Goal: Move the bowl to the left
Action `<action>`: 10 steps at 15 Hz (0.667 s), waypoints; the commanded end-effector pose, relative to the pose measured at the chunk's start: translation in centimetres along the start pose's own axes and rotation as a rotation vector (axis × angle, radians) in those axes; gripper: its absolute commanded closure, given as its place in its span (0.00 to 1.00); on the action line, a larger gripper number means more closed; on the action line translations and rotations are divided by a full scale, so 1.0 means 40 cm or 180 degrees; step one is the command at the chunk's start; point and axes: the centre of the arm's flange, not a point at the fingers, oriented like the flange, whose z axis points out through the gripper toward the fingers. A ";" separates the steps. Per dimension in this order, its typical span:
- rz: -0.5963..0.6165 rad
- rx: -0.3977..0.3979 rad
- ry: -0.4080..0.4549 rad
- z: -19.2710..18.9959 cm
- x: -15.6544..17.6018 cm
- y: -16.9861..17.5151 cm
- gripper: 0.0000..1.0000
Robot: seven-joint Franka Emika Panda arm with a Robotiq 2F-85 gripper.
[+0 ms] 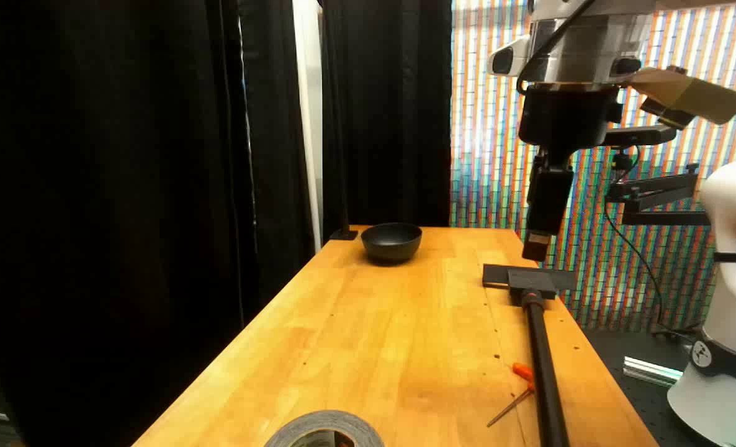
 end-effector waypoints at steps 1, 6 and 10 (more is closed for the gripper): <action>0.0000 0.0005 0.0010 -0.004 0.001 0.000 0.00; 0.0003 0.0016 0.0036 -0.013 0.001 -0.001 0.00; 0.0003 0.0016 0.0037 -0.013 0.001 -0.001 0.00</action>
